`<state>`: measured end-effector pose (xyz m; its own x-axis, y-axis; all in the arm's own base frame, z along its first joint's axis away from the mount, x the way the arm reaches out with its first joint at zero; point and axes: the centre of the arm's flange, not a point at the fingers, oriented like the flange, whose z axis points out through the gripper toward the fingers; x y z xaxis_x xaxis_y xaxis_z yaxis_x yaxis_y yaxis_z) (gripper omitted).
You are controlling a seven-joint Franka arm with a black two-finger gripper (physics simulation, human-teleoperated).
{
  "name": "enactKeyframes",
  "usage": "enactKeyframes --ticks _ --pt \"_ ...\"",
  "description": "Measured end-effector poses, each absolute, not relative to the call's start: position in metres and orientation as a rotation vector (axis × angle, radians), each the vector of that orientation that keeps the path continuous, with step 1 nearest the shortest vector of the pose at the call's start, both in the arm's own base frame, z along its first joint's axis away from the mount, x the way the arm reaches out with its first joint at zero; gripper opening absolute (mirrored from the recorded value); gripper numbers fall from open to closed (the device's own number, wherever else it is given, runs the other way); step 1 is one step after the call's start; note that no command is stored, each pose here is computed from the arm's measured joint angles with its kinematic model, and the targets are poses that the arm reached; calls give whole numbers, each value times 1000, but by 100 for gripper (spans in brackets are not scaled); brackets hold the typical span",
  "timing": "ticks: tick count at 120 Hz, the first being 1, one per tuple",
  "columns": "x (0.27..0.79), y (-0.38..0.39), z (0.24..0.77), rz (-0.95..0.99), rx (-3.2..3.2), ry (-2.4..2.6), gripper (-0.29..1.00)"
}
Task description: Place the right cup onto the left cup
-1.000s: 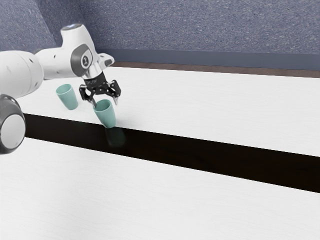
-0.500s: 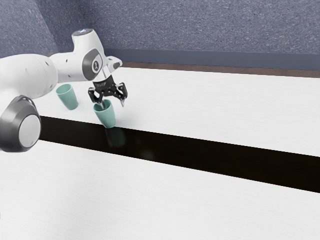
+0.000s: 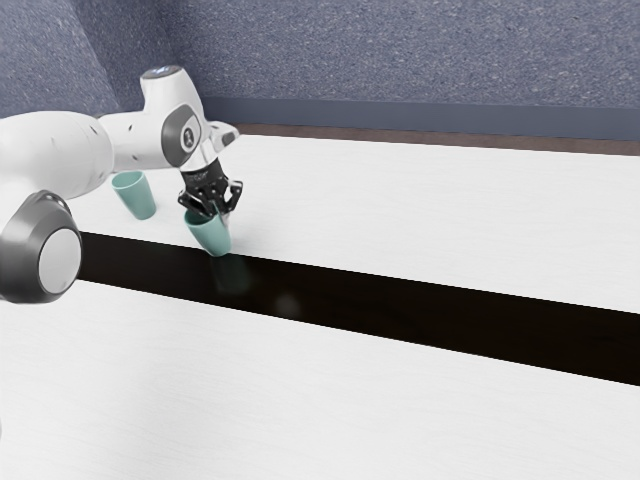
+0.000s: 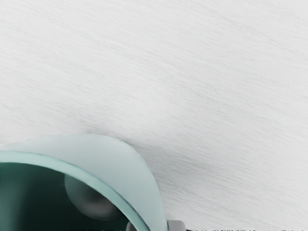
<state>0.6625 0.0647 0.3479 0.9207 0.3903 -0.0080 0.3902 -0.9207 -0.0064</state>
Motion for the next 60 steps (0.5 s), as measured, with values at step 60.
enactKeyframes --ticks 60 --pt "664 65 375 -8 -3056 -625 -8"
